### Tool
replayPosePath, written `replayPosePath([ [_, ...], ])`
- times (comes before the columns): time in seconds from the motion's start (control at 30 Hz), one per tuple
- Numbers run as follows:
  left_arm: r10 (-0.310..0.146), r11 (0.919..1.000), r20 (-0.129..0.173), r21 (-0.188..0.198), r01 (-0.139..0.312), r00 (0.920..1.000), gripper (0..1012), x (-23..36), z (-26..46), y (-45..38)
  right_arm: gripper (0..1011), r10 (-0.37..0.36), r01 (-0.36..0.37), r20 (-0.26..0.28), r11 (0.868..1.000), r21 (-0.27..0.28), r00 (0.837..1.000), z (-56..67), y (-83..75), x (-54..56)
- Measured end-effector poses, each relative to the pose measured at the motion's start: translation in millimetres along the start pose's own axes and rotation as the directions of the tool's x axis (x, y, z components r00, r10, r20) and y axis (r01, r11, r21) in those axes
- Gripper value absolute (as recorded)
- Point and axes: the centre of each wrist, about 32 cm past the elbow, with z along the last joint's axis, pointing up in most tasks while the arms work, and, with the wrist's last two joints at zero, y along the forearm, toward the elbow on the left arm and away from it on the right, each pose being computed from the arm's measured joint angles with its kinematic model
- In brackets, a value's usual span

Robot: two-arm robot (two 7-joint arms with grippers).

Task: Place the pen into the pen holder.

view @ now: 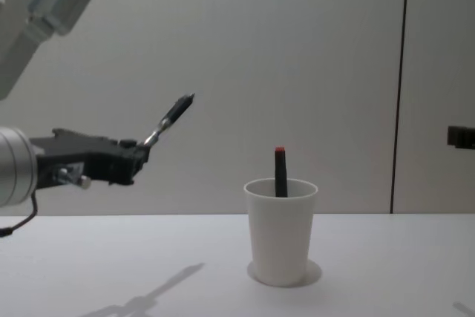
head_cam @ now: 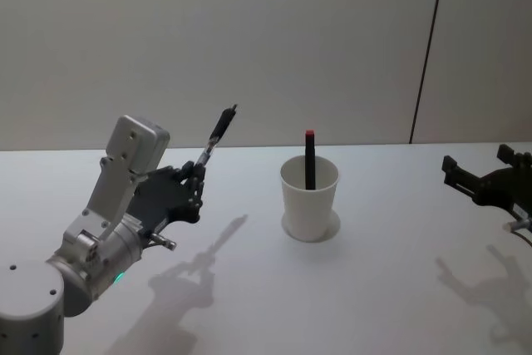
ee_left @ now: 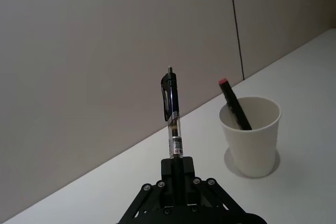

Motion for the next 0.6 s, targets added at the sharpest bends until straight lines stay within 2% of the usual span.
replayPosePath([
  [0.1, -0.042, 0.9982, 0.003, -0.043, 0.042, 0.9991, 129, 2.3, 0.5, -1.0, 1002, 0.000, 0.000, 0.000, 1.000, 0.000, 1.000, 0.0, 0.0, 0.0],
  [0.13, -0.042, 0.9982, 0.003, -0.043, 0.042, 0.9991, 129, 2.3, 0.5, -1.0, 1002, 0.000, 0.000, 0.000, 1.000, 0.000, 1.000, 0.0, 0.0, 0.0],
  [0.23, -0.082, 0.9936, 0.005, -0.077, 0.082, 0.9966, 129, 4.7, 0.8, -2.9, 1002, 0.000, 0.000, 0.000, 1.000, 0.000, 1.000, 0.0, 0.0, 0.0],
  [0.37, -0.128, 0.9860, 0.009, -0.107, 0.128, 0.9918, 129, 6.7, 1.0, -5.4, 1002, 0.000, 0.000, 0.000, 1.000, 0.000, 1.000, 0.0, 0.0, 0.0],
  [0.4, -0.128, 0.9860, 0.009, -0.107, 0.128, 0.9918, 129, 6.7, 1.0, -5.4, 1002, 0.000, 0.000, 0.000, 1.000, 0.000, 1.000, 0.0, 0.0, 0.0],
  [0.47, -0.166, 0.9777, 0.011, -0.128, 0.166, 0.9860, 127, 7.6, 1.3, -8.3, 1002, 0.000, 0.000, 0.000, 1.000, 0.000, 1.000, 0.0, 0.0, 0.0],
  [0.6, -0.210, 0.9662, 0.016, -0.149, 0.210, 0.9775, 127, 8.1, 2.1, -12.9, 1002, 0.000, 0.000, 0.000, 1.000, 0.000, 1.000, 0.0, 0.0, 0.0],
])
